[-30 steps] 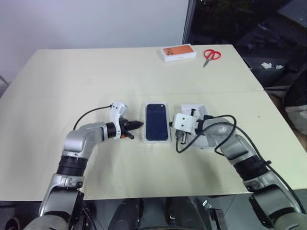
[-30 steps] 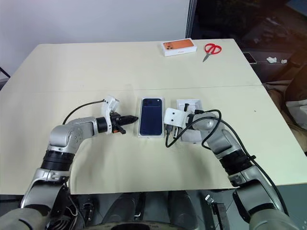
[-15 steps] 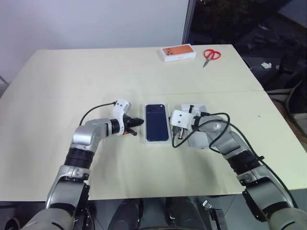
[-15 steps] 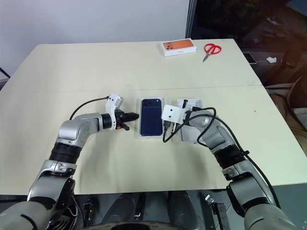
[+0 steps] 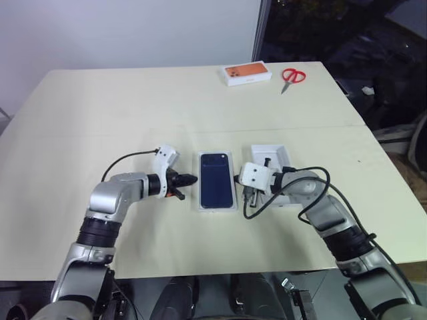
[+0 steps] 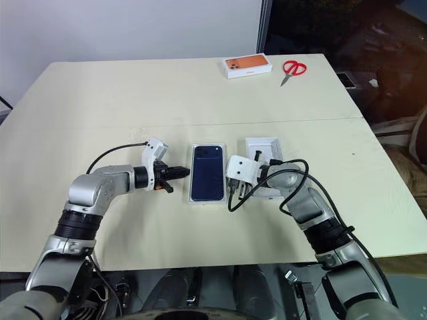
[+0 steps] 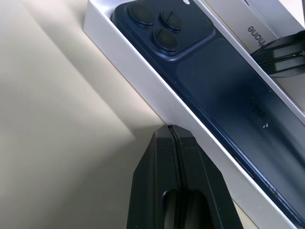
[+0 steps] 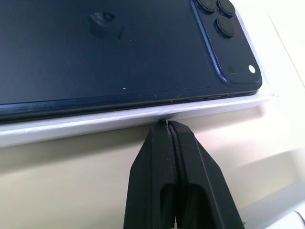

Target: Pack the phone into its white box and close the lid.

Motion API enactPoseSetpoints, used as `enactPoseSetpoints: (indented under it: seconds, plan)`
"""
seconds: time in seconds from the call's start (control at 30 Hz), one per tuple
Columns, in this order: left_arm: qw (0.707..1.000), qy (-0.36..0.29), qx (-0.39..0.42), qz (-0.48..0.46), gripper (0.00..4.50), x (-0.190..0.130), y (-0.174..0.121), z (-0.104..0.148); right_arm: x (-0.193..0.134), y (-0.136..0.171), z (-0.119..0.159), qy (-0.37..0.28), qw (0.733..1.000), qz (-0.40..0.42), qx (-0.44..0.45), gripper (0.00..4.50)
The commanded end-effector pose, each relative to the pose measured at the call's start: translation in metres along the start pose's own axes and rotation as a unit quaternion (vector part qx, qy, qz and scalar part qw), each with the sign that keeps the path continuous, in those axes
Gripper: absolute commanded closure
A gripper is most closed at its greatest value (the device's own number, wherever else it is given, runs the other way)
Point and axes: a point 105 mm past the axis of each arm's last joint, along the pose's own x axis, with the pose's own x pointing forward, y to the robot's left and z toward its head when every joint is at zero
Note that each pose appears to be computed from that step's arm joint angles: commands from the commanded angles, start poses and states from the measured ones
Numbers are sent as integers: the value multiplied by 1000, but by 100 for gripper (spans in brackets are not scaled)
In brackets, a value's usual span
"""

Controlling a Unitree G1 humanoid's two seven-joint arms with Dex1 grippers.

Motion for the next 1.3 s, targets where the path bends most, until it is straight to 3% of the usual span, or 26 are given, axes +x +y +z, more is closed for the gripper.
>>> enactPoseSetpoints:
  seconds: [0.03, 0.33, 0.57, 0.67, 0.77, 0.9, 1.07, 1.3]
  plan:
    - [1000, 8, 2, -29, 450, 2, -13, -6, -1, 0, 19, -33, 999, 0, -16, 445]
    - [1000, -7, 10, -10, 450, 0, -5, 2, -12, -9, 15, -37, 999, -12, 6, 445]
    - [998, -45, 40, 18, 450, -29, 13, 17, -51, -38, 30, -93, 989, -57, 103, 445]
    - [996, -91, 24, 8, 361, -39, 14, 37, -64, -48, 37, -106, 976, -73, 177, 354]
    - [989, -128, 76, -10, 216, -53, 9, 60, -77, -40, 33, -68, 975, -56, 205, 204]
    - [984, -140, 108, -26, 17, -64, 8, 68, -84, -40, 37, -48, 957, -67, 277, 6]
    - [983, -125, 129, -48, 7, -65, 2, 61, -82, -29, 34, -11, 922, -70, 380, 1]
    - [959, -145, 239, -55, 7, -70, -7, 57, -70, -31, 32, 41, 894, -88, 437, 1]
